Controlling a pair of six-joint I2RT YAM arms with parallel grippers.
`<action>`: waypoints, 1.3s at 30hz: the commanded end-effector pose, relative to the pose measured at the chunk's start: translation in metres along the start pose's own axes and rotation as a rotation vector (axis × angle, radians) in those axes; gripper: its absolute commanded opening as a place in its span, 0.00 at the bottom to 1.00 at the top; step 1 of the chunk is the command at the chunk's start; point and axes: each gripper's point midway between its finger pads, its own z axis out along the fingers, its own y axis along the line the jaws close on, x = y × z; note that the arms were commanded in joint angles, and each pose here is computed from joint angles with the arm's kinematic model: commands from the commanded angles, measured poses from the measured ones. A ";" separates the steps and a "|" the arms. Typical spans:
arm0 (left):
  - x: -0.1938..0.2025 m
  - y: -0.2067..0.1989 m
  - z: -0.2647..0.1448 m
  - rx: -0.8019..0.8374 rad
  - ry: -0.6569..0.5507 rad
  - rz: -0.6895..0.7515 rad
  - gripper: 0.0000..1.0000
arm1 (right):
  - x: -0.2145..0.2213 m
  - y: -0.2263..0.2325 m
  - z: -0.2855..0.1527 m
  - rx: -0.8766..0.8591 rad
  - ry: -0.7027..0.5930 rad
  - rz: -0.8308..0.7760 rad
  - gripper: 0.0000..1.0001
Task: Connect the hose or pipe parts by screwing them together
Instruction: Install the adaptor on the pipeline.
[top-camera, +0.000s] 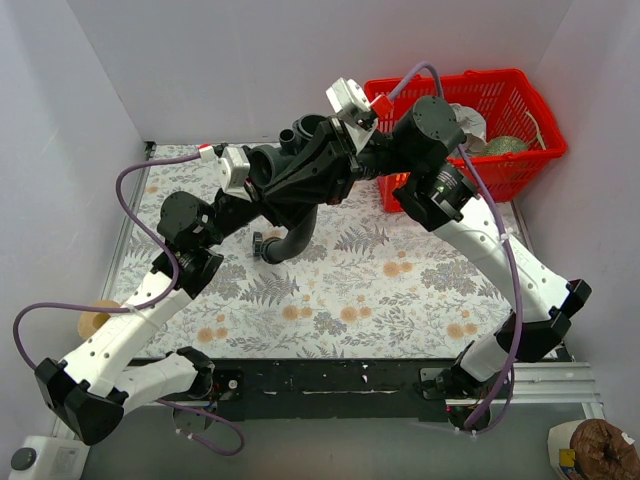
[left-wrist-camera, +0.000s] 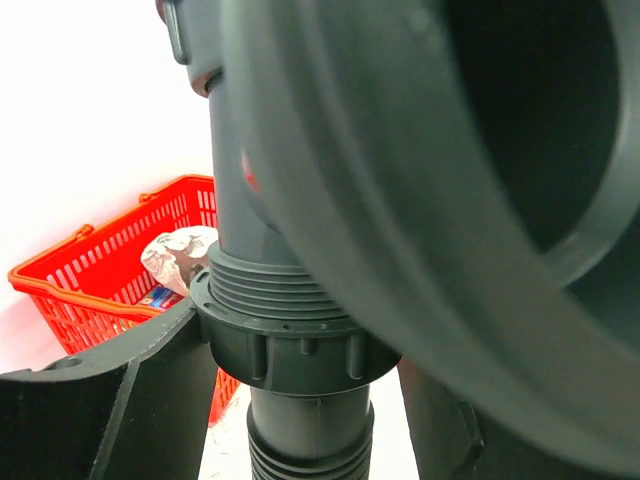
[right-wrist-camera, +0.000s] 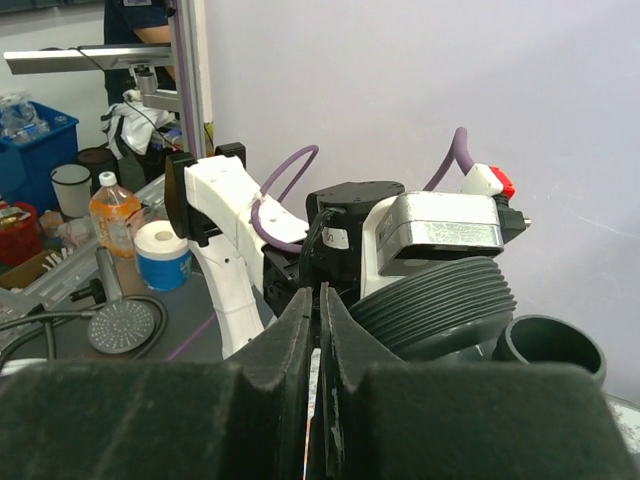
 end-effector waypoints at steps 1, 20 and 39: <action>-0.024 -0.038 -0.008 0.157 -0.051 0.039 0.00 | -0.043 0.004 -0.011 0.058 -0.060 -0.140 0.16; 0.001 -0.065 -0.020 0.320 0.101 -0.015 0.00 | -0.077 0.016 -0.085 0.462 0.103 -0.438 0.92; -0.002 -0.084 -0.031 0.470 0.141 0.081 0.00 | 0.010 0.023 -0.076 0.252 0.320 -0.218 0.90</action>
